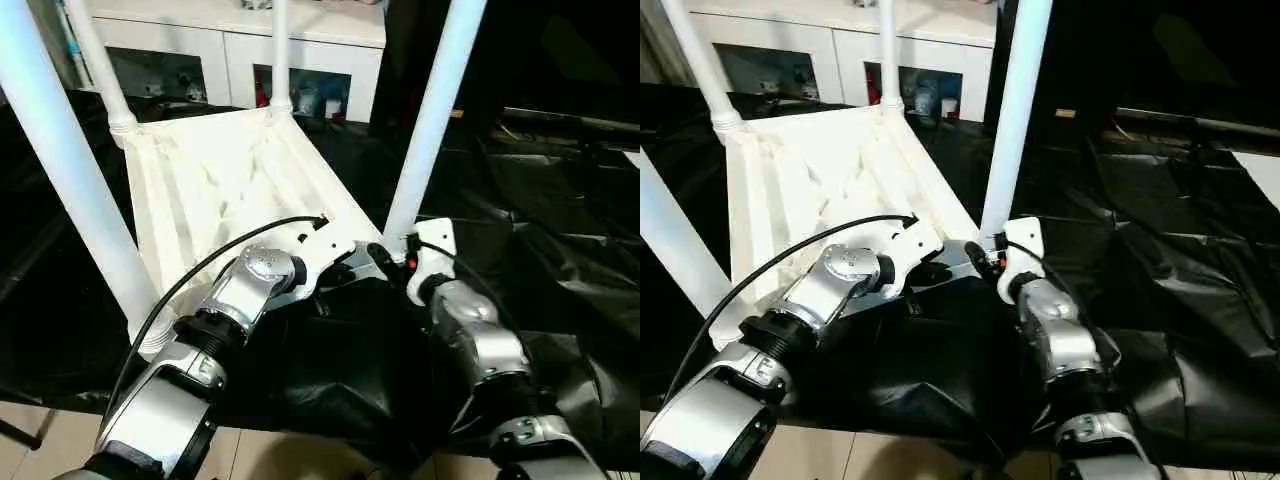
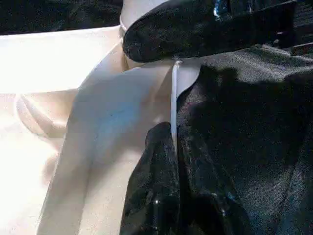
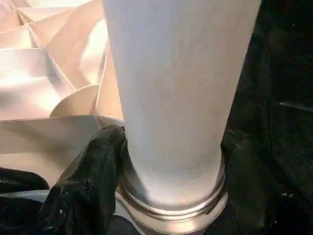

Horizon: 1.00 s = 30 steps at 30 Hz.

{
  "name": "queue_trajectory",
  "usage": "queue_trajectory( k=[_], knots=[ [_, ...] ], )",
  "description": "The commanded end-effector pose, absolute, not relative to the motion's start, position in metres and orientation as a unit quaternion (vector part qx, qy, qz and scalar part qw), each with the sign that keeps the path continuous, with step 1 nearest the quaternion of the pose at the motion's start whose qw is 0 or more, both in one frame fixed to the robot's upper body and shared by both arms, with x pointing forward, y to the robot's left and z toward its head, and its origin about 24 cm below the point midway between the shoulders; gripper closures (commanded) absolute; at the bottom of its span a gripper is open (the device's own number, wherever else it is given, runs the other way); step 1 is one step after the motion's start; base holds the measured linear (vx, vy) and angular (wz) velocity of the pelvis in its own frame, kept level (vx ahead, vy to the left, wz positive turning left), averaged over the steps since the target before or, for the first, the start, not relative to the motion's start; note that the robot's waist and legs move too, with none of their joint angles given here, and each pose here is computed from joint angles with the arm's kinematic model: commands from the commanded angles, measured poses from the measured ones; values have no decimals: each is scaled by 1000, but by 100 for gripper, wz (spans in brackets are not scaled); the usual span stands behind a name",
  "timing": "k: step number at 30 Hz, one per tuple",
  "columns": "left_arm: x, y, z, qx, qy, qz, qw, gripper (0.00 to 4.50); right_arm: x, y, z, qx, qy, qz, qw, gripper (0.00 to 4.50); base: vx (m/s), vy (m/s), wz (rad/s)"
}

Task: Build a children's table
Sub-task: Rotate leg to tighten

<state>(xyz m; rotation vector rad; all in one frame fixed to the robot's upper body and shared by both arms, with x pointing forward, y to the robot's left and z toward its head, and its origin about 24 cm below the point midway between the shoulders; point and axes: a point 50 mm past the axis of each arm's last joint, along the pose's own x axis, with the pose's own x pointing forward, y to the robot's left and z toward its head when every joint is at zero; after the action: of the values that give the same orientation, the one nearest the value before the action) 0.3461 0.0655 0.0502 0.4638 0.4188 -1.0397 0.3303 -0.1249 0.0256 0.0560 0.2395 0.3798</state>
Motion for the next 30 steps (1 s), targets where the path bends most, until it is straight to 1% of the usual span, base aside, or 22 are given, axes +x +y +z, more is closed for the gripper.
queue_trajectory(
  k=[1, 2, 4, 6, 7, 8, 9, 11, 13, 14, 16, 17, 20, 25, 26, 28, 29, 30],
  knots=[
    [346, 68, 47, 224, 200, -486, 821, 450, 326, -110, 29, 42, 100, 255, 961, 114, 0, 0, 0],
    [346, 71, 49, 225, 196, -492, 818, 450, 326, -115, 35, 31, 88, 276, 956, 111, 0, 0, 0],
    [345, 74, 51, 225, 191, -505, 811, 450, 326, -122, 39, 15, 82, 290, 953, 91, 0, 0, 0],
    [343, 78, 52, 225, 185, -526, 799, 450, 326, -131, 44, 2, 89, 324, 942, 71, 0, 0, 0],
    [343, 78, 52, 225, 185, -526, 799, 450, 326, -131, 44, 2, 89, 324, 942, 66, 0, 0, 0],
    [340, 81, 53, 225, 182, -541, 789, 450, 325, -138, 46, -13, 96, 350, 932, 66, 0, 0, 0],
    [340, 82, 53, 224, 182, -545, 787, 450, 324, -141, 47, -19, 98, 358, 928, 59, 0, 0, 0],
    [332, 87, 55, 218, 176, -588, 759, 450, 317, -157, 50, -53, 116, 421, 898, 59, 0, 0, 0],
    [328, 89, 56, 215, 172, -610, 743, 450, 313, -164, 51, -67, 126, 445, 884, 59, 0, 0, 0],
    [322, 91, 57, 209, 165, -644, 717, 450, 309, -171, 51, -78, 139, 469, 869, 59, 0, 0, 0],
    [318, 94, 57, 204, 175, -656, 706, 450, 306, -176, 51, -85, 149, 486, 857, 59, 0, 0, 0],
    [317, 96, 57, 209, 176, -663, 697, 450, 303, -179, 51, -87, 160, 503, 845, 59, 0, 0, 0],
    [317, 98, 58, 207, 174, -664, 698, 450, 299, -180, 50, -95, 170, 519, 832, 59, 0, 0, 0],
    [317, 99, 60, 207, 173, -664, 697, 450, 299, -178, 49, -91, 176, 527, 827, 59, 0, 0, 0],
    [317, 100, 61, 206, 172, -666, 696, 450, 300, -176, 49, -84, 177, 531, 824, 87, 0, 0, 0],
    [317, 101, 61, 206, 171, -666, 696, 450, 300, -174, 49, -77, 173, 532, 825, 95, 0, 0, 0],
    [317, 101, 61, 206, 171, -666, 696, 450, 301, -173, 49, -73, 171, 532, 826, 111, 0, 0, 0],
    [318, 101, 61, 206, 171, -666, 696, 450, 301, -173, 50, -72, 169, 532, 827, 111, 0, 0, 0]
  ],
)
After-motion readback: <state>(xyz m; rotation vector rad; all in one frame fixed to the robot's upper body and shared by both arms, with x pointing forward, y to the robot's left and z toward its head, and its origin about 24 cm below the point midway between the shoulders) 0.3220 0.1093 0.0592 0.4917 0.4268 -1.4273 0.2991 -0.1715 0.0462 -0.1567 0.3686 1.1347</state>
